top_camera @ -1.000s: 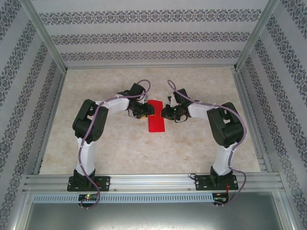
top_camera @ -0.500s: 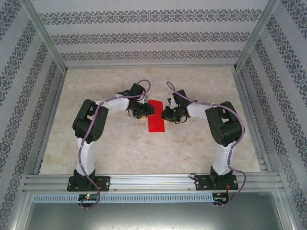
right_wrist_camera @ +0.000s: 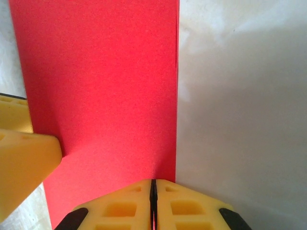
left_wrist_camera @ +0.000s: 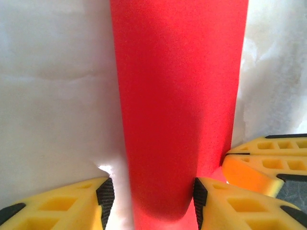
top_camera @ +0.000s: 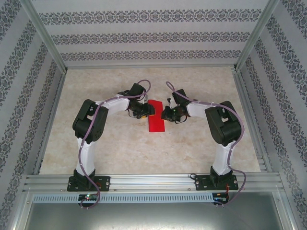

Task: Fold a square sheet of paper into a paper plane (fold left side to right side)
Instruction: Hold the square sheet of paper at the center of the table, then first fold the square sheet of paper in half at the center of the table.

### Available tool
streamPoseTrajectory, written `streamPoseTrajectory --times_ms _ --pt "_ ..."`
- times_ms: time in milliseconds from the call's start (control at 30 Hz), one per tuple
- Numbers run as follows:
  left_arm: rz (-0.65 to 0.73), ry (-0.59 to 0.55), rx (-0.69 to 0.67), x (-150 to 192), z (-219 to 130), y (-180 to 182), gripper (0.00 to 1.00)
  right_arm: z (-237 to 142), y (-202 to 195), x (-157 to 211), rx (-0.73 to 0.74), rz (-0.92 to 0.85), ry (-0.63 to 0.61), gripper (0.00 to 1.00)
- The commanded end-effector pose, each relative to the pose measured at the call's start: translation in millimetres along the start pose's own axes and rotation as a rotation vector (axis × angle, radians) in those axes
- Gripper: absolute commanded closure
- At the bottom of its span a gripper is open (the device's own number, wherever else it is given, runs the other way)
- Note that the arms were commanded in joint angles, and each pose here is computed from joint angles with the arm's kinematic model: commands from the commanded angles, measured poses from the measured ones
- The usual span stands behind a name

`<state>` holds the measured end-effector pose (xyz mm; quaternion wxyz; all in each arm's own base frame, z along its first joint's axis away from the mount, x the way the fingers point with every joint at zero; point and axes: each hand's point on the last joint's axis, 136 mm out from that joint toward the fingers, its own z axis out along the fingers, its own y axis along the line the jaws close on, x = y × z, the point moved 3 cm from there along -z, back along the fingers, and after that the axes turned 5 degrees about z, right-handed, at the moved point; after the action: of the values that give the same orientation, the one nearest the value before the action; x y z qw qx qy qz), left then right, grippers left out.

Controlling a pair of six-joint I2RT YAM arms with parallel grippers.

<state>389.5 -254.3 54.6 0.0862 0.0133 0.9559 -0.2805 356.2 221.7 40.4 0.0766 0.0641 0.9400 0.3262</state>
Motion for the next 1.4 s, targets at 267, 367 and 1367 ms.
streamPoseTrajectory --times_ms 267,367,1367 --pt "0.111 -0.114 -0.087 -3 -51 -15 0.40 13 -20 12 0.100 0.010 0.055 0.90" --pt "0.116 -0.146 -0.044 -2 -59 -22 0.49 13 -19 12 0.103 0.005 0.057 0.90" --pt "0.015 0.007 0.090 20 12 13 0.81 16 -28 18 0.172 -0.002 0.101 0.90"
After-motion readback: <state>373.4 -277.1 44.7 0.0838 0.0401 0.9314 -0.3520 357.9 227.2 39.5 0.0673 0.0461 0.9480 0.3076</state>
